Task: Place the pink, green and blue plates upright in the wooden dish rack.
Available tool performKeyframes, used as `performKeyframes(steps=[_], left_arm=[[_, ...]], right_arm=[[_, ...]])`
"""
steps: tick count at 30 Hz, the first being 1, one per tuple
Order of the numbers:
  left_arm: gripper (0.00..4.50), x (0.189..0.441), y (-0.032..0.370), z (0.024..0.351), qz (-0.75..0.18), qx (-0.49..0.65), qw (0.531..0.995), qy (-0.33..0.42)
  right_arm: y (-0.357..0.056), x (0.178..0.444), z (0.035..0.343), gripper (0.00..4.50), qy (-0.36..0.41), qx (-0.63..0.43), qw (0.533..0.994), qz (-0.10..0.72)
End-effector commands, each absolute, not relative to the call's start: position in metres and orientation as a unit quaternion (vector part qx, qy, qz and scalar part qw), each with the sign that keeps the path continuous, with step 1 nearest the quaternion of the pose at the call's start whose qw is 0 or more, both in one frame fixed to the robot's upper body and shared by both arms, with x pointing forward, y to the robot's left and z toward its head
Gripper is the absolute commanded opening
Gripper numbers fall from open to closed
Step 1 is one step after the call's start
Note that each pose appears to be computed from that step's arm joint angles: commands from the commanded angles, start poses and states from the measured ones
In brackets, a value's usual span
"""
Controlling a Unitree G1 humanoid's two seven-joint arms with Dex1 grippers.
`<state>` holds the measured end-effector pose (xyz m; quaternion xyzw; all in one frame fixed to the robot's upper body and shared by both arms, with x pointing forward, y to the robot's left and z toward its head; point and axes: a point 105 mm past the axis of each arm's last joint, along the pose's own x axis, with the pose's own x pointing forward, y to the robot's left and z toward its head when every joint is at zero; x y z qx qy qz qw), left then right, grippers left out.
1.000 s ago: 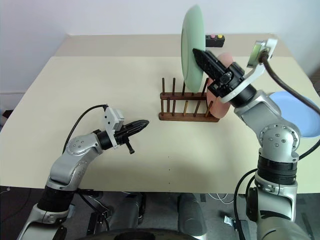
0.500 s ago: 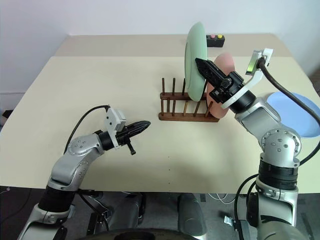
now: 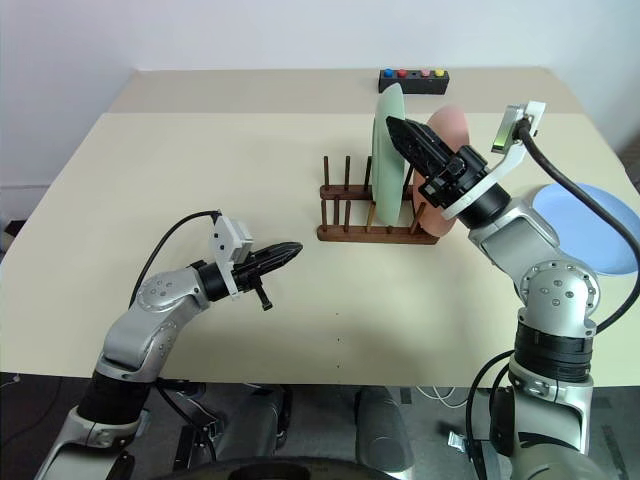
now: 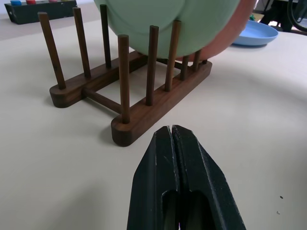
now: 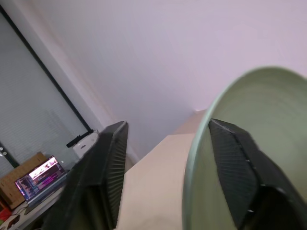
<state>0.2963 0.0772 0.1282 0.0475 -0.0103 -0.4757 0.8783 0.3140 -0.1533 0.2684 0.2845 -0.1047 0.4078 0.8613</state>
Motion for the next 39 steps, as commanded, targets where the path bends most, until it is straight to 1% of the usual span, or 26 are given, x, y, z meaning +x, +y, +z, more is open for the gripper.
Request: performKeyframes(steps=[1, 10, 20, 26, 30, 32, 35, 37, 39], left_arm=[[0.0, 0.294, 0.074, 0.14, -0.483, 0.05, 0.874, -0.031], [0.0, 0.294, 0.074, 0.14, -0.482, 0.049, 0.874, -0.03], [0.0, 0.294, 0.072, 0.139, -0.483, 0.047, 0.874, -0.029], [0.0, 0.294, 0.072, 0.138, -0.484, 0.048, 0.873, -0.028], [0.0, 0.294, 0.071, 0.138, -0.485, 0.047, 0.873, -0.028], [0.0, 0.292, 0.07, 0.138, -0.489, 0.046, 0.87, -0.027], [0.0, 0.289, 0.066, 0.134, -0.502, 0.053, 0.863, -0.02], [0.0, 0.289, 0.064, 0.134, -0.507, 0.051, 0.86, -0.02], [0.0, 0.289, 0.062, 0.134, -0.511, 0.049, 0.858, -0.02]], right_arm=[[-0.154, 0.307, 0.282, 2.41, -0.134, 0.269, 0.858, 0.416], [-0.156, 0.307, 0.289, 2.41, -0.154, 0.231, 0.87, 0.408], [-0.166, 0.305, 0.291, 2.41, -0.152, 0.183, 0.89, 0.39], [-0.173, 0.299, 0.297, 2.41, -0.165, 0.149, 0.897, 0.383], [-0.182, 0.295, 0.306, 2.41, -0.186, 0.117, 0.901, 0.375], [-0.211, 0.296, 0.318, 2.41, -0.199, 0.07, 0.921, 0.328], [-0.264, 0.296, 0.335, 2.41, -0.208, 0.007, 0.949, 0.237], [-0.295, 0.297, 0.335, 2.41, -0.193, -0.027, 0.965, 0.177], [-0.32, 0.299, 0.325, 2.41, -0.155, -0.064, 0.978, 0.127]])
